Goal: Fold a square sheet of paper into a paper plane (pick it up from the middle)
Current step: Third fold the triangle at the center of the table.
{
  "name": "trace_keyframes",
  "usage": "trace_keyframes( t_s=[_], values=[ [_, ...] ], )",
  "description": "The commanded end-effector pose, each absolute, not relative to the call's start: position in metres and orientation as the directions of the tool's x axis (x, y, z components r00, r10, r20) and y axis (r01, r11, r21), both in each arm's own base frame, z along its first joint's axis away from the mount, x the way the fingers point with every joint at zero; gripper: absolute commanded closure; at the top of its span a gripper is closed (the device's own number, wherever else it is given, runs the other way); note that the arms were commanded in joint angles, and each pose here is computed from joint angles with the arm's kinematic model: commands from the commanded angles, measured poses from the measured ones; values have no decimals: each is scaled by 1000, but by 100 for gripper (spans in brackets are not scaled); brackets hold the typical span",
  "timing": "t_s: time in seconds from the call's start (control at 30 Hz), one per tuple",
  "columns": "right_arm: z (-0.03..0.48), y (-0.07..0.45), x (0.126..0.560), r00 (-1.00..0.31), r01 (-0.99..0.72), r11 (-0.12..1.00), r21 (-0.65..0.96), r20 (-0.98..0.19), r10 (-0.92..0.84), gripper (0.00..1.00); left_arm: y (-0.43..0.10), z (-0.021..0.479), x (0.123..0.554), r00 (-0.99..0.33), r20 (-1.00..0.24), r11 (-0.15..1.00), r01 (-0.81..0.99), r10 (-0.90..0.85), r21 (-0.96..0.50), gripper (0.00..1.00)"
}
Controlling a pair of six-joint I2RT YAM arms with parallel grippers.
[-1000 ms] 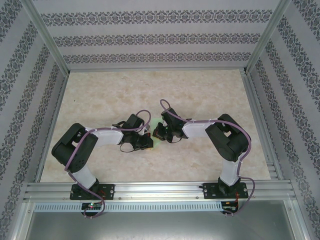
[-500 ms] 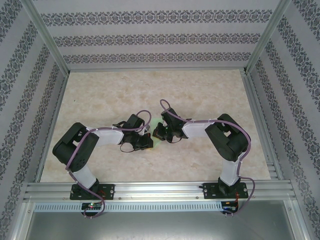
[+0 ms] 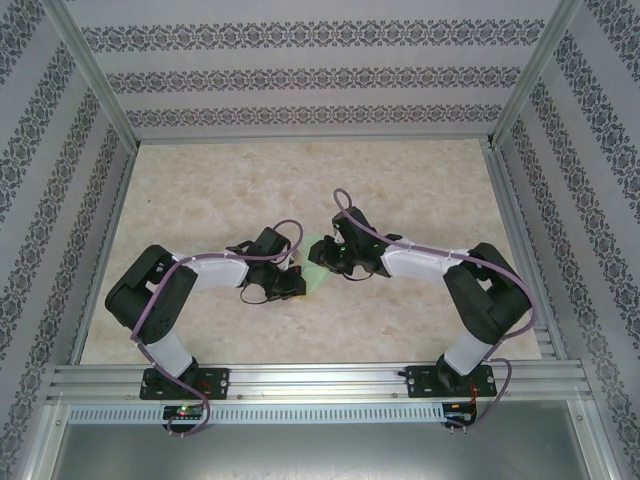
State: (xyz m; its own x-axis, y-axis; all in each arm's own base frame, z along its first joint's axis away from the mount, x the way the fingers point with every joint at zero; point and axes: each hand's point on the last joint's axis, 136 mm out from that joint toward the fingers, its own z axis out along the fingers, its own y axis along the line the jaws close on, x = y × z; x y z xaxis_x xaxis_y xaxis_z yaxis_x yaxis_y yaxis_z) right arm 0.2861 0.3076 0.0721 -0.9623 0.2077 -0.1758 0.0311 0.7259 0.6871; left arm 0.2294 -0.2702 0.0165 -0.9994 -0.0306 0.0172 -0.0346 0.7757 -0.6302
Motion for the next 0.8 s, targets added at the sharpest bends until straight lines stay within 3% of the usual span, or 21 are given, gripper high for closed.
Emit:
trace_keyframes(
  t_s=[0.0,0.13,0.27,0.77],
  values=[
    [56,297,271,-968,22,765,643,-178,177,78,-249,-5,216,-994,76,851,-104,-76,-515,97],
    [43,306,258,-981,8,767,642,-145,131,88,-248,-7,216,-993,83,856,-116,-86,-503,97],
    [32,314,253,-987,8,763,647,-118,110,92,-245,-9,215,-992,88,864,-126,-95,-488,97],
    [8,319,254,-993,24,774,633,-77,94,93,-244,-8,215,-991,90,867,-131,-100,-481,97]
  ],
)
